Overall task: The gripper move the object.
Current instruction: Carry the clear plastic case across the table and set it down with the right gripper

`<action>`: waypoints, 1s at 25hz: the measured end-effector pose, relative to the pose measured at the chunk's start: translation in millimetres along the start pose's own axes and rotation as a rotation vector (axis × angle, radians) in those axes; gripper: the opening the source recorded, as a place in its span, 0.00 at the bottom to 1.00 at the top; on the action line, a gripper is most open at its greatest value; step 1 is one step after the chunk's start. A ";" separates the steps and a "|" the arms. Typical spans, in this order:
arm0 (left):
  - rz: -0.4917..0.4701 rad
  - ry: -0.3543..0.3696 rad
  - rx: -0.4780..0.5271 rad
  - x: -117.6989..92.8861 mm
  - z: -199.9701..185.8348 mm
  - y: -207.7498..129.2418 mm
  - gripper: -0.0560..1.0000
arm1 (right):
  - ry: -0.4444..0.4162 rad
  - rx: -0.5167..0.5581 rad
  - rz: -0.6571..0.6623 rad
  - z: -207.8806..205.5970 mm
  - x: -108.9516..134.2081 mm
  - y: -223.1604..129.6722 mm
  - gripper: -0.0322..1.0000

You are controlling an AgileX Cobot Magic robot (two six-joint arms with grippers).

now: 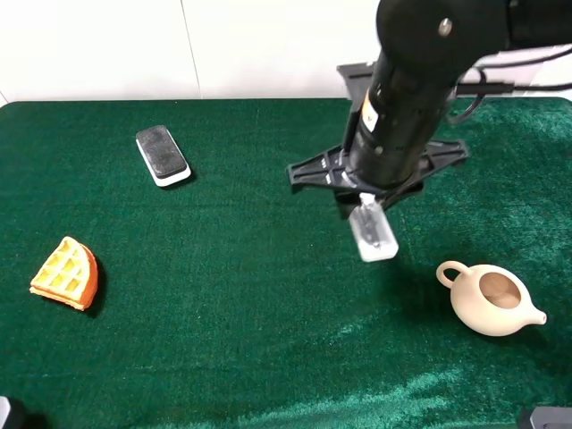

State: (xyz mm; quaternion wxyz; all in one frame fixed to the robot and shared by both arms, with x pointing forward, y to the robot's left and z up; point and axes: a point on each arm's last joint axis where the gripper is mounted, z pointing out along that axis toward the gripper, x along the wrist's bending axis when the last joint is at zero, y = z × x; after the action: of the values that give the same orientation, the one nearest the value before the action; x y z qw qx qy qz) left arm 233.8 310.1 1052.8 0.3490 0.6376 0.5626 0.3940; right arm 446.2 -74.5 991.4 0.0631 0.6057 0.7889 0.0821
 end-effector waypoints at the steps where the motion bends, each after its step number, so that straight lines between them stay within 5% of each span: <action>1: 0.000 0.000 0.000 0.0 0.0 0.0 0.97 | -0.002 0.001 0.000 -1.7 -2.2 2.8 0.32; 25: 0.000 0.000 0.000 0.0 0.0 0.0 0.97 | -0.050 0.029 0.101 -13.1 -81.9 47.1 0.32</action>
State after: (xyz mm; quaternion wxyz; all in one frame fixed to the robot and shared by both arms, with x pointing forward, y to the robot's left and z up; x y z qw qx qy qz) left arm 233.8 310.1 1052.8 0.3490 0.6376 0.5626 0.3940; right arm 509.3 -142.4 1013.9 0.0698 0.6474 0.7567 0.0585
